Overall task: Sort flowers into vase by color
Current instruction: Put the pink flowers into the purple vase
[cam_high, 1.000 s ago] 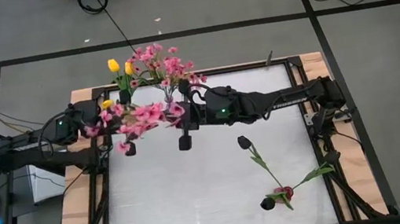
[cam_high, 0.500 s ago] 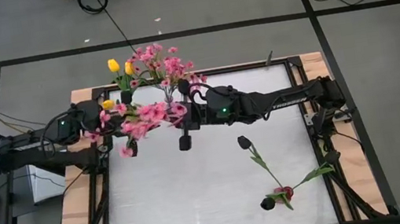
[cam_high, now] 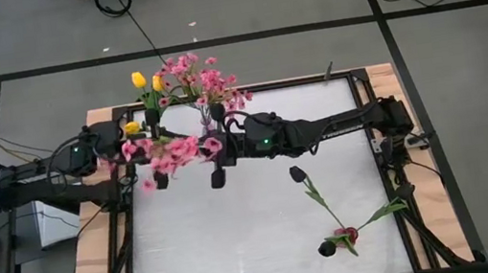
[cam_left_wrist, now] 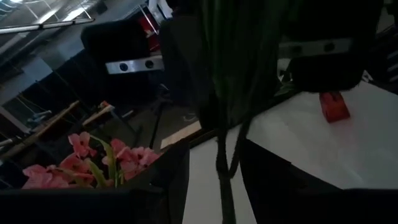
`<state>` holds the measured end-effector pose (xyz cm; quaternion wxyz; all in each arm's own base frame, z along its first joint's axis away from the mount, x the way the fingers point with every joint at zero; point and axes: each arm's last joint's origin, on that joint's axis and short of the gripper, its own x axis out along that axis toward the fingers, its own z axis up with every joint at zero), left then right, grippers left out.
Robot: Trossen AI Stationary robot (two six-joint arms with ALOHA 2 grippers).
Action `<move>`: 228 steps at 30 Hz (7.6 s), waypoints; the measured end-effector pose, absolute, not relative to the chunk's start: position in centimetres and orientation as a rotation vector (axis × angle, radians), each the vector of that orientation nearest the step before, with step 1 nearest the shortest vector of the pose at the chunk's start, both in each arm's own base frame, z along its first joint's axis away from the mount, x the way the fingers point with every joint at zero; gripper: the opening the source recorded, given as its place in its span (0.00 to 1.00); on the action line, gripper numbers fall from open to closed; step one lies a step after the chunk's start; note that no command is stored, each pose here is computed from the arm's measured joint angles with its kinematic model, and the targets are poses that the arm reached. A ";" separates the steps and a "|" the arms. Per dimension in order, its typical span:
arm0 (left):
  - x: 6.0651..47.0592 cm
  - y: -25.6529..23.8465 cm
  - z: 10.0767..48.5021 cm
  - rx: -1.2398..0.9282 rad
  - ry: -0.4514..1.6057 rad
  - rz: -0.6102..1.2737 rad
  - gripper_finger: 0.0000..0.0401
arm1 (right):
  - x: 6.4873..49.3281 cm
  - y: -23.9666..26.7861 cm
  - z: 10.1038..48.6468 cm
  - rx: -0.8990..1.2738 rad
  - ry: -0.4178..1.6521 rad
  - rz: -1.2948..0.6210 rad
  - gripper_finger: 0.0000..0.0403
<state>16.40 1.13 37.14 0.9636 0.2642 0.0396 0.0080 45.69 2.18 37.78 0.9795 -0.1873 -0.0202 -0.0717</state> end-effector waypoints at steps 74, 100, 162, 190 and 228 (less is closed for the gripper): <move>16.3 1.3 36.2 0.556 0.196 0.065 0.03 | 45.7 2.6 37.4 -0.521 0.015 -0.149 0.04; 16.3 1.4 36.2 0.556 0.194 0.068 0.02 | 45.7 2.9 37.4 -0.517 0.009 -0.143 0.22; 16.8 1.4 36.0 0.686 0.209 0.051 0.02 | 38.2 6.1 41.8 -0.246 0.238 -0.229 0.56; 17.5 3.1 36.0 0.700 0.211 0.106 0.02 | 38.3 6.4 42.0 -0.231 0.211 -0.128 0.56; 16.9 5.3 34.4 0.748 0.211 -0.154 0.02 | 38.3 6.4 42.0 -0.231 0.212 -0.129 0.56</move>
